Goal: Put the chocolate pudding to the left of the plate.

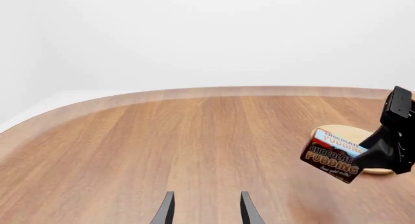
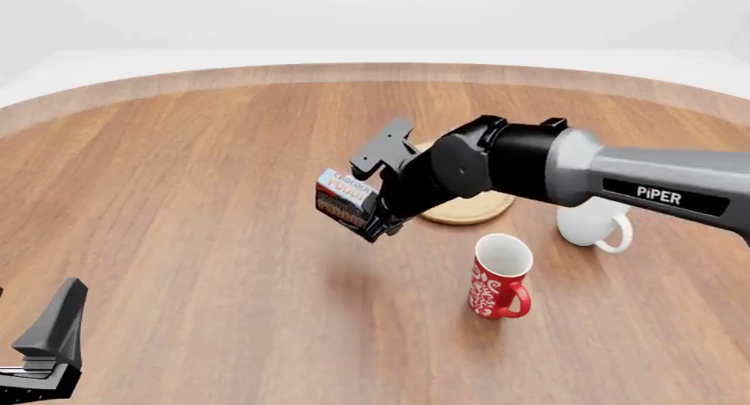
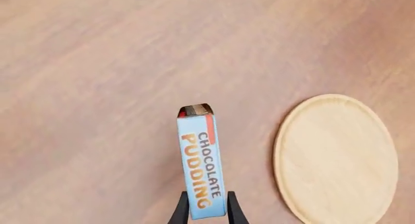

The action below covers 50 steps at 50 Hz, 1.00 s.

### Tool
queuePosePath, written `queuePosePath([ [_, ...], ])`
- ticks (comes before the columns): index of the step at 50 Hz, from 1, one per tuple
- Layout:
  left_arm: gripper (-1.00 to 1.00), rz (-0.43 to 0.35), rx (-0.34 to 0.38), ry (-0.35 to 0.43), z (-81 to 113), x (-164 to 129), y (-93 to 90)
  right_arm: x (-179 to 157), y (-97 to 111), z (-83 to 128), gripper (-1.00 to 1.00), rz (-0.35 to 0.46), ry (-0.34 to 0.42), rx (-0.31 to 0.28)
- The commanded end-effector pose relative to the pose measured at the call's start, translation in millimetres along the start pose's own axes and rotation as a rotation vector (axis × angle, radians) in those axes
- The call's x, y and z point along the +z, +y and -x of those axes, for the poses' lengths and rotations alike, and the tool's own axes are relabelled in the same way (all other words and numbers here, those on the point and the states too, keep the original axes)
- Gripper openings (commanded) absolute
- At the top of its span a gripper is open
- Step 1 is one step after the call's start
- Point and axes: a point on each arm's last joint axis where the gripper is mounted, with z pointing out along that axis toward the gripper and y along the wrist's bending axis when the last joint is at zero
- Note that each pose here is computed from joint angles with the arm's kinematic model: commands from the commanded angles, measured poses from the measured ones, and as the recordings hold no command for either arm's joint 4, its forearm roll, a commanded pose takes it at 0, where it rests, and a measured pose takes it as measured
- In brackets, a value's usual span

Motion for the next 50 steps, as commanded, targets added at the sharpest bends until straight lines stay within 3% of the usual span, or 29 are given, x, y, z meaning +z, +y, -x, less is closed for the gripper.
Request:
queuePosePath([
  [1, 1.0, 0.0, 0.0, 0.0, 0.0, 0, 0.0, -14, -16, 17, -1.0, -0.027, -0.03, 0.015],
  [25, 1.0, 0.0, 0.0, 0.0, 0.0, 0, 0.0, 12, -52, 63, -1.0, -0.055, -0.025, -0.016],
  [50, 1.0, 0.0, 0.0, 0.0, 0.0, 0, 0.0, 75, -70, 81, -1.0, -0.049, 0.025, -0.026],
])
